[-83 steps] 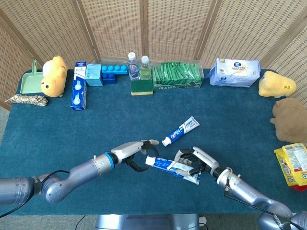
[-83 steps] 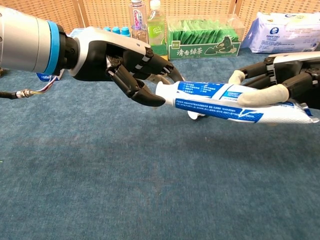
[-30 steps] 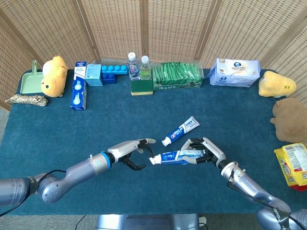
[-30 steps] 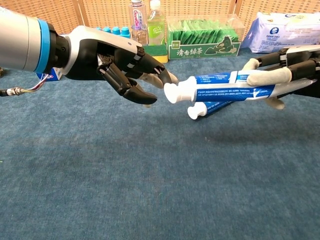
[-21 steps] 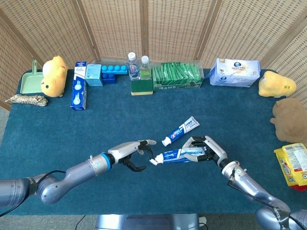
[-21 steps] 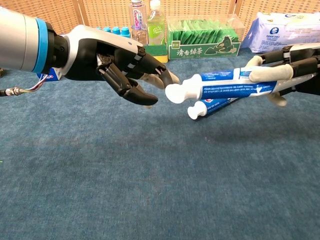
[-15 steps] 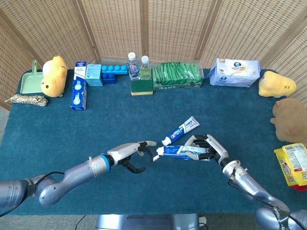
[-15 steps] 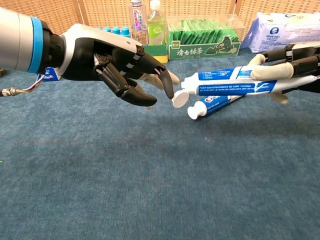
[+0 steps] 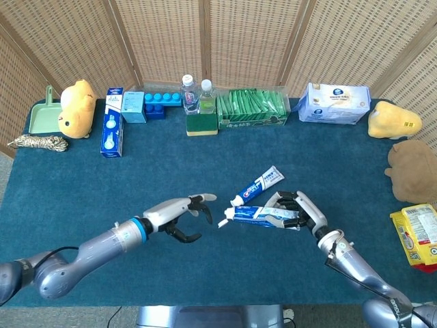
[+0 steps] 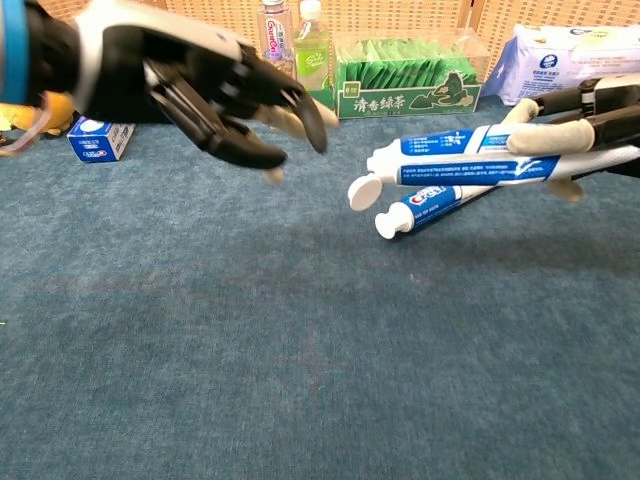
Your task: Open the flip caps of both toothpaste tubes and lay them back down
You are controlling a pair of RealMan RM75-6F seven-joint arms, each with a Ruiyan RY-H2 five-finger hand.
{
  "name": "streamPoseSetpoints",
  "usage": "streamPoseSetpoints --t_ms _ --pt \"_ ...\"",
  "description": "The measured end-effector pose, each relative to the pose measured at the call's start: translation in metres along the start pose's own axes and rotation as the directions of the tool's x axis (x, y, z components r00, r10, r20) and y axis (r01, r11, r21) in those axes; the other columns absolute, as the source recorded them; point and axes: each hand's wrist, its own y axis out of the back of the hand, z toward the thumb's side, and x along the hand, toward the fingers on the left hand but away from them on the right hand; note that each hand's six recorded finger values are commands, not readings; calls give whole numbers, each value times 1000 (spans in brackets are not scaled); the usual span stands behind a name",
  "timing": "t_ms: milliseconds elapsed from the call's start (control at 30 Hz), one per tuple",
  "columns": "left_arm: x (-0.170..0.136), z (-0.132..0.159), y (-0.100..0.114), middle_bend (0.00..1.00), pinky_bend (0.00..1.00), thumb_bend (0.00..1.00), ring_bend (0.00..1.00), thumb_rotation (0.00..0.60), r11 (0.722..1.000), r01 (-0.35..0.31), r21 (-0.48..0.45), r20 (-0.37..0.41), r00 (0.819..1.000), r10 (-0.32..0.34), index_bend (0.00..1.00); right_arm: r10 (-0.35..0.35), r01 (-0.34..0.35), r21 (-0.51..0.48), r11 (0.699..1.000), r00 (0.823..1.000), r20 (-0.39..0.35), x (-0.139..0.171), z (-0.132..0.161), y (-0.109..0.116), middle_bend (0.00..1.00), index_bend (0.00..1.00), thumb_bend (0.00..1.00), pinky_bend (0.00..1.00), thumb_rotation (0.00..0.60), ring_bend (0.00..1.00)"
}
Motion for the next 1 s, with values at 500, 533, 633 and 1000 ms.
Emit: streamPoseSetpoints --t_ms 500,533,633,1000 --pt "-93 -47 59 65 212 355 25 600 964 -262 45 -97 959 265 343 23 -25 169 985 1000 14 10 -25 -8 610 733 466 438 600 506" --pt "-101 -53 60 65 210 355 24 600 960 -275 52 -111 954 279 341 28 -30 182 983 1000 13 10 -26 -8 593 713 460 402 600 488" --pt "-120 -67 62 66 207 355 22 600 951 -302 70 -146 940 309 336 35 -39 221 975 999 18 11 -33 -7 527 654 446 330 600 426" --pt "-193 -110 57 65 193 354 17 600 903 -406 142 -257 866 429 324 63 -70 328 942 997 34 19 -53 -2 290 308 420 199 600 179"
